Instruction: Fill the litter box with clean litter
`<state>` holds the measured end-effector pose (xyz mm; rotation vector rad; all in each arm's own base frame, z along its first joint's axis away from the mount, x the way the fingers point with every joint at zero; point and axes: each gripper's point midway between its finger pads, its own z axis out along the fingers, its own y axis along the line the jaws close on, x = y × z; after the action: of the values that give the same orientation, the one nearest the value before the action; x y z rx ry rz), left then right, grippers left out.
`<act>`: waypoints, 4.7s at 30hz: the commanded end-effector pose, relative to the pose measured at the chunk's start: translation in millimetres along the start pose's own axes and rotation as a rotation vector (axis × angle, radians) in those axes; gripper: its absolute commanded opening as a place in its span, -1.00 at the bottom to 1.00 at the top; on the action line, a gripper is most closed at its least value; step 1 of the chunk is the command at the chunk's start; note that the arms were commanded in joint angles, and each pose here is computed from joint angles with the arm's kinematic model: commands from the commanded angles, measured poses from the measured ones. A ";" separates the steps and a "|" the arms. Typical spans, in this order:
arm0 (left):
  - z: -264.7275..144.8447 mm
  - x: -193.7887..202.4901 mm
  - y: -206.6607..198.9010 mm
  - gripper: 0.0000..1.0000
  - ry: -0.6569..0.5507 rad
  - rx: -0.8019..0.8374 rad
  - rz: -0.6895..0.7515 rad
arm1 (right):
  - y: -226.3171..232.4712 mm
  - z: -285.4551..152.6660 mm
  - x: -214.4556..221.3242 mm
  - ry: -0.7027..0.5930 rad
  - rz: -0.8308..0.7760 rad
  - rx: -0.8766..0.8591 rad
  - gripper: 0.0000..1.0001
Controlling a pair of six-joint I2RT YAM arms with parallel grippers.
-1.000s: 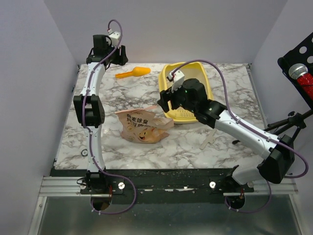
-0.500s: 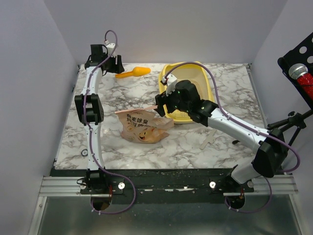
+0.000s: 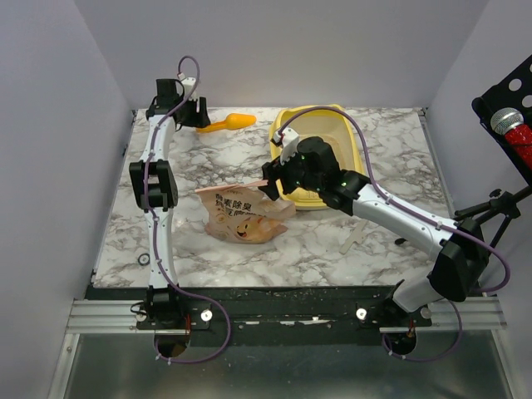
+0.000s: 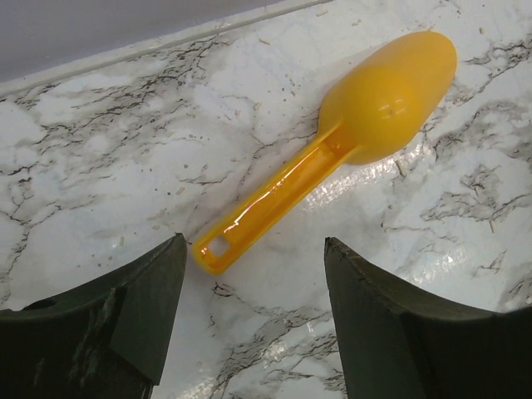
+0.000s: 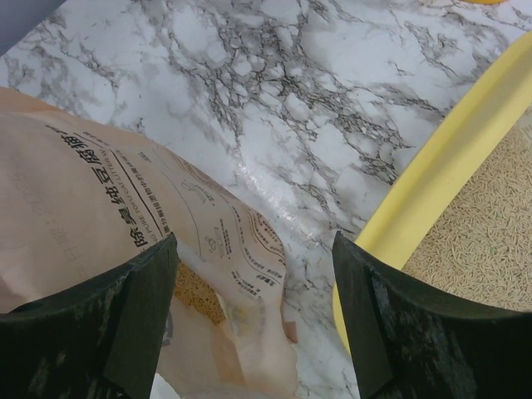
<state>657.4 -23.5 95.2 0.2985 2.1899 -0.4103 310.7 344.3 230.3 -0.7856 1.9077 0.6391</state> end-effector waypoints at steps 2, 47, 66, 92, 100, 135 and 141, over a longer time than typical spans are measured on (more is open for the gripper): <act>13.0 7.1 11.2 0.51 0.000 -0.043 -0.030 | 9.6 4.1 10.5 0.034 0.014 -0.041 0.64; 14.1 33.0 -39.8 -1.00 0.101 -0.084 0.021 | 33.7 -15.5 16.2 -0.014 0.048 -0.133 0.57; -178.3 -96.0 -128.2 -1.00 -0.231 -0.030 0.040 | 26.5 -69.0 -54.0 -0.190 -0.034 -0.051 0.54; -397.5 -15.9 -344.5 -1.00 -0.440 0.658 -0.070 | 59.5 -166.6 -108.0 -0.358 0.075 -0.187 0.59; -418.6 0.6 -364.9 -1.00 -0.498 0.833 -0.140 | 103.4 -167.1 -134.1 -0.443 0.170 -0.453 0.59; -469.8 2.7 -386.7 -1.00 -0.593 0.984 -0.126 | 139.5 -115.8 -175.6 -0.619 0.191 -0.698 0.55; -468.5 5.6 -386.6 -1.00 -0.588 0.985 -0.124 | 140.3 -130.2 -184.9 -0.680 0.168 -0.709 0.55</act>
<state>191.9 -193.0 424.6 0.4322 1.3369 -1.4396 208.5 400.1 437.8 -0.6977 1.2455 1.5095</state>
